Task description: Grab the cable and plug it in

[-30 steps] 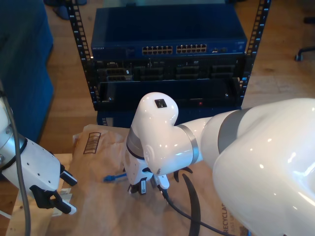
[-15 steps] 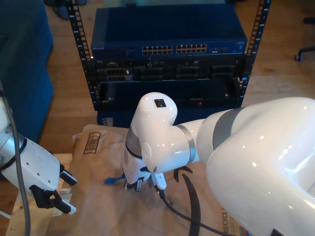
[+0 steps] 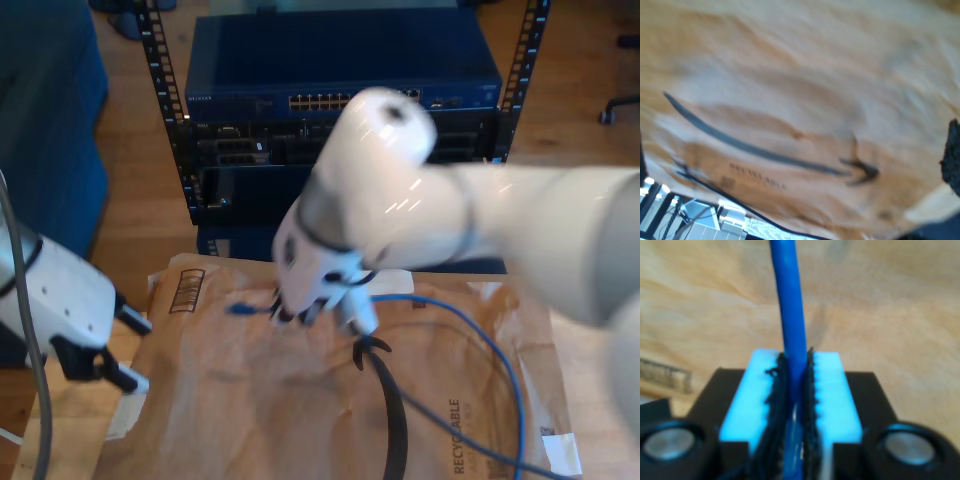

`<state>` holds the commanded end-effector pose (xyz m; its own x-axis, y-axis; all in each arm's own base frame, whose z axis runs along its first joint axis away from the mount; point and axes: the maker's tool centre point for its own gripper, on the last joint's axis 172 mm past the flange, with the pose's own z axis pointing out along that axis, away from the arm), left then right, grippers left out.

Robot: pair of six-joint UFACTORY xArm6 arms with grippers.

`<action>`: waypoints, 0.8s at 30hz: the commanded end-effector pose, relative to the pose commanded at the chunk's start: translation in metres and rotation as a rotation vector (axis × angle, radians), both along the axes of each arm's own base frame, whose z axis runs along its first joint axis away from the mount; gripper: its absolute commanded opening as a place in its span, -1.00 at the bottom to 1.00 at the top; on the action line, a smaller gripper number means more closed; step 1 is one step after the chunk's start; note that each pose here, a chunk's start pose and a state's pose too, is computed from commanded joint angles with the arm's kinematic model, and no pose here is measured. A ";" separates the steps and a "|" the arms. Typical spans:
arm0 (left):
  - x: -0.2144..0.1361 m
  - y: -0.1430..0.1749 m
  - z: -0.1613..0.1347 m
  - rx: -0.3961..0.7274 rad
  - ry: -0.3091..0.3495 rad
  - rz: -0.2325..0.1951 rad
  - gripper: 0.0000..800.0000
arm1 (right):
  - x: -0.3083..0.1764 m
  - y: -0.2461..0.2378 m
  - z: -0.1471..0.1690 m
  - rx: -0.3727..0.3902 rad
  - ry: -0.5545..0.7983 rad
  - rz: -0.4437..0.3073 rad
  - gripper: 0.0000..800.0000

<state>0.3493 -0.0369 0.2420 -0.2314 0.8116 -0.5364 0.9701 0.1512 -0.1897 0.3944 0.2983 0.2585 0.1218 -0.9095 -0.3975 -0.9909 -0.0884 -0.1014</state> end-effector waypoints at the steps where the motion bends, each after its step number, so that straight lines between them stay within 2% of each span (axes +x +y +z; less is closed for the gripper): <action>1: 0.008 -0.011 0.011 -0.004 -0.022 -0.015 1.00 | 0.002 -0.017 0.017 0.017 0.000 -0.032 -0.98; 5: 0.034 -0.071 0.060 -0.041 -0.108 -0.112 1.00 | -0.006 -0.062 0.069 0.114 0.042 -0.140 -0.98; 6: 0.036 -0.093 0.073 -0.066 -0.132 -0.144 1.00 | -0.010 -0.069 0.079 0.145 0.058 -0.161 -0.98; 8: 0.041 -0.129 0.100 -0.138 -0.174 -0.177 1.00 | -0.014 -0.086 0.093 0.192 0.089 -0.209 -0.97; 11: 0.055 -0.152 0.118 -0.246 -0.176 -0.166 1.00 | -0.024 -0.093 0.113 0.269 0.118 -0.225 -0.97; 13: 0.055 -0.166 0.138 -0.316 -0.187 -0.185 1.00 | -0.026 -0.096 0.128 0.329 0.117 -0.233 -0.97; 16: 0.052 -0.188 0.189 -0.435 -0.228 -0.235 1.00 | -0.024 -0.100 0.143 0.383 0.127 -0.250 -0.97; 19: 0.036 -0.200 0.221 -0.505 -0.215 -0.307 1.00 | -0.027 -0.097 0.149 0.396 0.128 -0.242 -0.97; 20: 0.032 -0.200 0.223 -0.508 -0.205 -0.315 1.00 | -0.028 -0.097 0.151 0.399 0.127 -0.240 -0.97; 22: 0.032 -0.199 0.224 -0.510 -0.191 -0.302 1.00 | -0.029 -0.093 0.159 0.420 0.125 -0.236 -0.97; 24: 0.029 -0.198 0.224 -0.510 -0.149 -0.271 1.00 | -0.028 -0.087 0.174 0.453 0.111 -0.229 -0.97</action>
